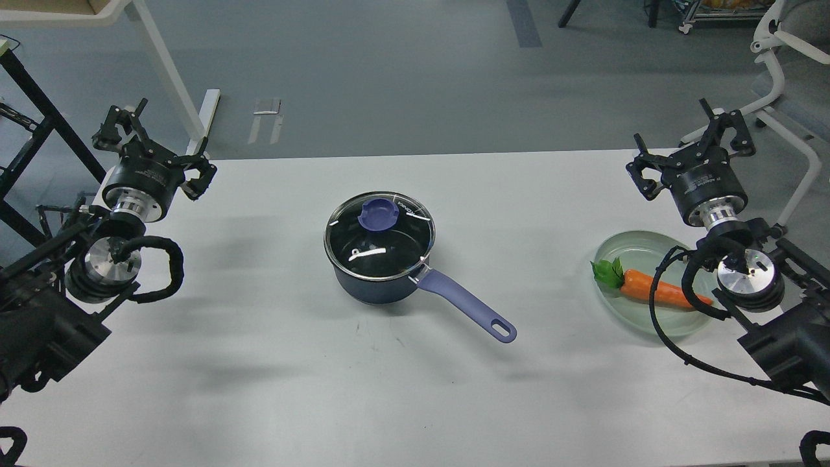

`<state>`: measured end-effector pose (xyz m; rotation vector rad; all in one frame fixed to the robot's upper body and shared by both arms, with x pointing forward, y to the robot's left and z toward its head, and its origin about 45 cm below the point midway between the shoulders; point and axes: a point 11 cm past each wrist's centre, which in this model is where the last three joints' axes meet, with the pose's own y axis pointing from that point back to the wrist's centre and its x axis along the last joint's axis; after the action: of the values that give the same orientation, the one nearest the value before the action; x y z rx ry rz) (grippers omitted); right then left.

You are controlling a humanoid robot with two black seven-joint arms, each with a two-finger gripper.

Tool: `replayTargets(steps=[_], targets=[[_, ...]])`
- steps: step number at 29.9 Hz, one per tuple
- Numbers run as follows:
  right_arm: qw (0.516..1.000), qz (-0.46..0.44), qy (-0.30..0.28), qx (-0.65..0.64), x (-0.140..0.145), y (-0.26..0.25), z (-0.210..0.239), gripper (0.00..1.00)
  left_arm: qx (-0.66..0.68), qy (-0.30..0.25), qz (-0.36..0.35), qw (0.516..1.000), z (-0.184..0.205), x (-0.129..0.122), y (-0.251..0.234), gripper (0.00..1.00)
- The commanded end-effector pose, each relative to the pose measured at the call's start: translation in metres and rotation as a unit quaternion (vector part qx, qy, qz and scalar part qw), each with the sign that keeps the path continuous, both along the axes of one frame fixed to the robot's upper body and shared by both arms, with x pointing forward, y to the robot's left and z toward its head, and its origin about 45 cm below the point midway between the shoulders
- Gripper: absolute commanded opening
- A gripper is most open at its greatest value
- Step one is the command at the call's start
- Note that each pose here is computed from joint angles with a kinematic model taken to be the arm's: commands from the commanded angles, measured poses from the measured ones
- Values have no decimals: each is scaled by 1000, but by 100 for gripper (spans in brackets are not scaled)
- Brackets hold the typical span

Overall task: Open pot lid
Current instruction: 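Raise the right arm and swing it toward the saucepan handle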

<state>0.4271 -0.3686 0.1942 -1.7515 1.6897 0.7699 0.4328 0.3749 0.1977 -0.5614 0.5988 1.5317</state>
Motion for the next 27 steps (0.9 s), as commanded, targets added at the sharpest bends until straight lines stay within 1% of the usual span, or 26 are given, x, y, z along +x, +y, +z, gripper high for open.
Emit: replayTargets(steps=[1,7,11,14,16,20,24,27], targets=[[1000,-10,0,-1,-3,-10,0,100,-1,9,1,1000,-11,-7,2,99],[1000,-3,-1,1,0,-2,2,100,7,18,11,1000,-14,-12,12,99],[1000,10,-21,-7,11,5,22,100,13,19,16,1000,-10,-10,15,99],[999,22,-21,-35,14,6,34,100,12,18,7,1000,-9,-9,14,99],[996,36,-25,-81,18,1,55,100,15,16,3,1000,-7,-7,12,99],[981,85,-27,-175,25,10,79,100,43,17,-19,999,-1,-2,9,99],[941,148,-47,-301,33,33,107,100,51,17,-39,998,0,0,3,99],[894,200,-67,-395,32,60,119,100,51,13,-44,998,3,3,-4,99]])
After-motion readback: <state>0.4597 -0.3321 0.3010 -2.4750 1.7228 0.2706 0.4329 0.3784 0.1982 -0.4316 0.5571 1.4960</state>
